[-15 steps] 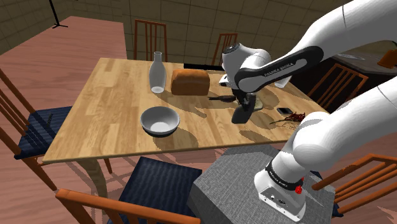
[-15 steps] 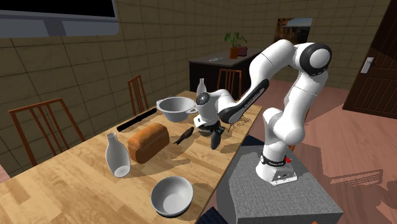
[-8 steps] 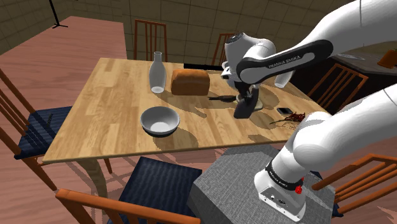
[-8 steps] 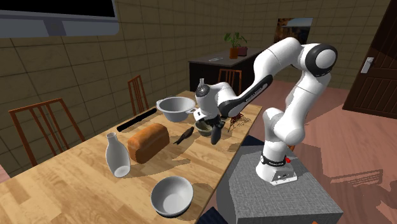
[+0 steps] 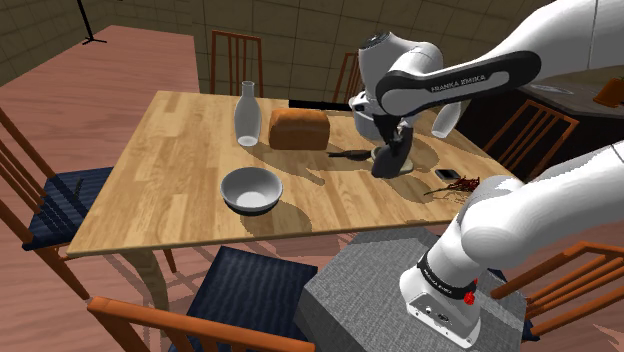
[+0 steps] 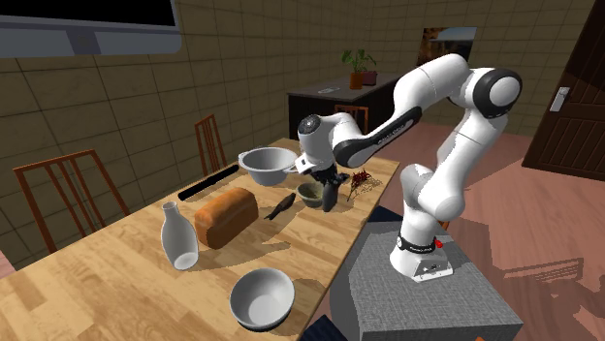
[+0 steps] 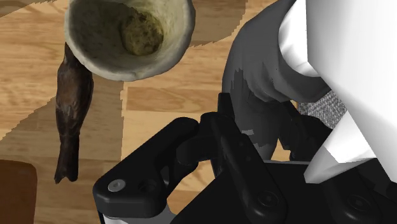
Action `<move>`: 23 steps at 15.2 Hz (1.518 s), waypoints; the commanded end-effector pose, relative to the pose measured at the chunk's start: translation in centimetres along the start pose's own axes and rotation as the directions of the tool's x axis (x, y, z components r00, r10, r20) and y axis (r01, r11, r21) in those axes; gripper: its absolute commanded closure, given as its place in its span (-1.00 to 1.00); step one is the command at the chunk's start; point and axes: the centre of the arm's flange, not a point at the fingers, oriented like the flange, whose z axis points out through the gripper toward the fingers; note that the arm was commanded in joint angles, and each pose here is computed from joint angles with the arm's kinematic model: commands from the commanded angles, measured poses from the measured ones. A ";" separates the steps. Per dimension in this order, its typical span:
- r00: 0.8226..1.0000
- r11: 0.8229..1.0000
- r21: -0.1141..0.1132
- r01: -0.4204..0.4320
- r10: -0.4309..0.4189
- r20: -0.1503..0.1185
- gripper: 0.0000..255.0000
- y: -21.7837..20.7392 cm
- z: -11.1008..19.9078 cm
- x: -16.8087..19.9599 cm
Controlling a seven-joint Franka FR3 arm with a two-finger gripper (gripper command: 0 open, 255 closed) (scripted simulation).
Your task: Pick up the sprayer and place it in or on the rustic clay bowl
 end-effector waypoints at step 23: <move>1.000 1.000 0.000 0.000 0.000 0.000 1.00 12.6 0.2 -11.0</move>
